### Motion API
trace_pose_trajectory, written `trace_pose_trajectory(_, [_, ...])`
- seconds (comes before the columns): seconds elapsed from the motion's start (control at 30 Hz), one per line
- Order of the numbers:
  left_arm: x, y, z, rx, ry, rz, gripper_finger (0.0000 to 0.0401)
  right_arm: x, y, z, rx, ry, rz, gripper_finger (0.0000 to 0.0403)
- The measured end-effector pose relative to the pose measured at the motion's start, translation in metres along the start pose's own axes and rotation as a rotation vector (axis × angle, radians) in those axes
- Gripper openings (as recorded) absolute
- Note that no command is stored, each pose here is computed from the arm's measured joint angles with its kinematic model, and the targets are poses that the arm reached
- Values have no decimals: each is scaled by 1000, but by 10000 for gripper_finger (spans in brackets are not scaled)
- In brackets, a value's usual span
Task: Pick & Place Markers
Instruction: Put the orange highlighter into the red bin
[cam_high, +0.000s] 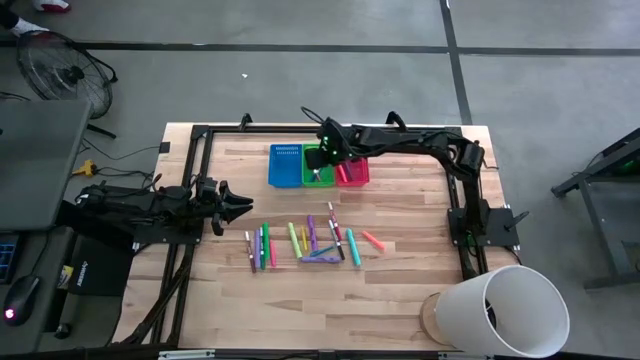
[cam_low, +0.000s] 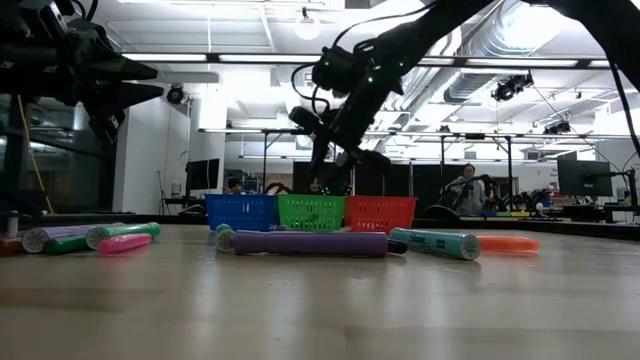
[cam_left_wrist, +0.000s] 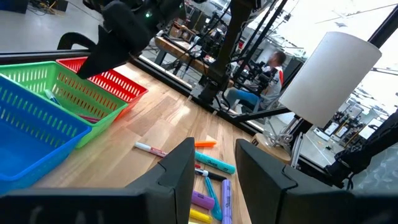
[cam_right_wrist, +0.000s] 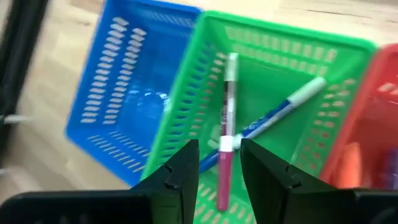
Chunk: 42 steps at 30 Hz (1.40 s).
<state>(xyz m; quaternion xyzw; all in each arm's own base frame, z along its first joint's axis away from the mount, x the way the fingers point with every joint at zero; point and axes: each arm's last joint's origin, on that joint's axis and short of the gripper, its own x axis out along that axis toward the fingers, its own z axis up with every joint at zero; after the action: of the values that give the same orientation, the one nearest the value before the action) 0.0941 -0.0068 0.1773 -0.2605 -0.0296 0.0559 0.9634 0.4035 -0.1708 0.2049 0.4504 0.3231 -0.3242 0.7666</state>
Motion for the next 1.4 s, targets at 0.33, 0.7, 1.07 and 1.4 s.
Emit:
trace_pose_trajectory(0.33, [0, 0, 0, 0, -1, 0, 115, -30, 24, -14, -178, 101, -37, 103])
trace_pose_trajectory(0.7, [0, 0, 0, 0, 0, 0, 115, -75, 32, -58, -335, 243, -229, 103])
trace_pose_trajectory(1.07, [0, 0, 0, 0, 0, 0, 115, -91, 31, -98, -421, 431, -399, 103])
trace_pose_trajectory(1.4, [0, 0, 0, 0, 0, 0, 115, -85, 20, -134, -464, 584, -435, 103])
